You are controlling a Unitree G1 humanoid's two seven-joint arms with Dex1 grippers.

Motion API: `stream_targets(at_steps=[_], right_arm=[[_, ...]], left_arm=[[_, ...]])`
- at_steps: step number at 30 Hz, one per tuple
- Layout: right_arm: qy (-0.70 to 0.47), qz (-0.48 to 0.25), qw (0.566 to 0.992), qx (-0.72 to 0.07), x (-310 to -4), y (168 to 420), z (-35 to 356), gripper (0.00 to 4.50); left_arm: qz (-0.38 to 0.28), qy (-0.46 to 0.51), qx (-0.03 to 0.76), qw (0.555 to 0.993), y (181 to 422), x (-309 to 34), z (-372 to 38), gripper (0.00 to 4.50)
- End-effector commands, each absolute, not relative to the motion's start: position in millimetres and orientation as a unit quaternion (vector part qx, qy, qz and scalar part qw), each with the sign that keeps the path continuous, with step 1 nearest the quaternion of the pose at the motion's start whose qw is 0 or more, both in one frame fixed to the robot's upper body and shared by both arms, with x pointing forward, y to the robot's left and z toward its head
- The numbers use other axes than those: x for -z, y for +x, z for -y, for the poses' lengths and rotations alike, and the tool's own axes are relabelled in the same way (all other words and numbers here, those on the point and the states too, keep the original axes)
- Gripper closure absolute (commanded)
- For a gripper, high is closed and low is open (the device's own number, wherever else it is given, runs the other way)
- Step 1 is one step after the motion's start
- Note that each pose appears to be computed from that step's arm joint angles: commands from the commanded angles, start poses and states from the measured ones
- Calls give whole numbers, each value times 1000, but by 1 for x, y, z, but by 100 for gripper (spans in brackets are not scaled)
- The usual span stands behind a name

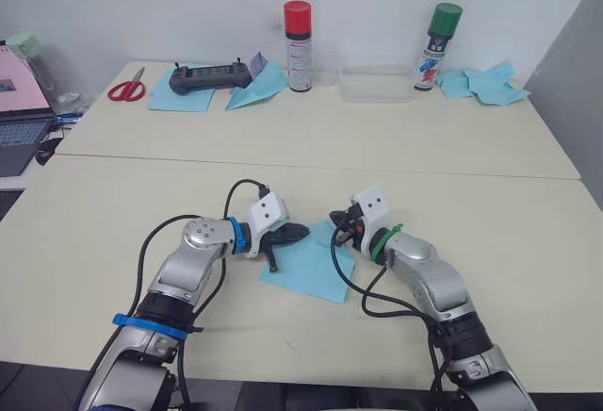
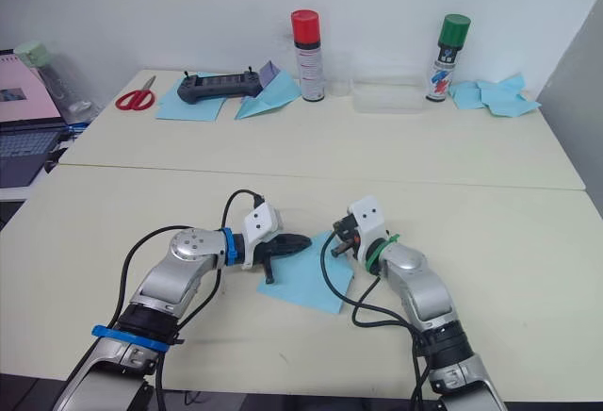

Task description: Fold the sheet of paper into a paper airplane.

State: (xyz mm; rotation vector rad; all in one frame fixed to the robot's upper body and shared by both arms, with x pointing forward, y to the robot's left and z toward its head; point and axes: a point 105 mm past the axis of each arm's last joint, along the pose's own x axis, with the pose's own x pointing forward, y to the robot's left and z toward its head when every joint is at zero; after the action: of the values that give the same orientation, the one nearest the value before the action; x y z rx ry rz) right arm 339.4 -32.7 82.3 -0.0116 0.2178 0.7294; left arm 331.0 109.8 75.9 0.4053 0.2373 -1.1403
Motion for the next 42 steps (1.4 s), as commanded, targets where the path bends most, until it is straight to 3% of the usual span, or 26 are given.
stream_targets(at_steps=[1, 11, 20, 31, 39, 42], right_arm=[[-3, -73, 919, -388, -99, 332, 19, 450], [-79, -144, 905, -392, -63, 329, 20, 450], [-78, -153, 900, -400, -58, 327, 18, 450], [-73, -143, 889, -429, -63, 324, 14, 450], [-57, -128, 886, -443, -77, 323, 18, 450], [-39, -122, 881, -455, -95, 321, 29, 389]], left_arm=[[-138, 197, 535, 810, 329, -63, -110, 447], [-149, 180, 519, 822, 333, -67, -117, 447], [-190, 162, 471, 846, 320, -68, -165, 447], [-106, 113, 490, 858, 326, -114, -148, 447], [-165, 172, 527, 816, 316, -74, -138, 447], [-174, 185, 534, 806, 315, -64, -136, 450]])
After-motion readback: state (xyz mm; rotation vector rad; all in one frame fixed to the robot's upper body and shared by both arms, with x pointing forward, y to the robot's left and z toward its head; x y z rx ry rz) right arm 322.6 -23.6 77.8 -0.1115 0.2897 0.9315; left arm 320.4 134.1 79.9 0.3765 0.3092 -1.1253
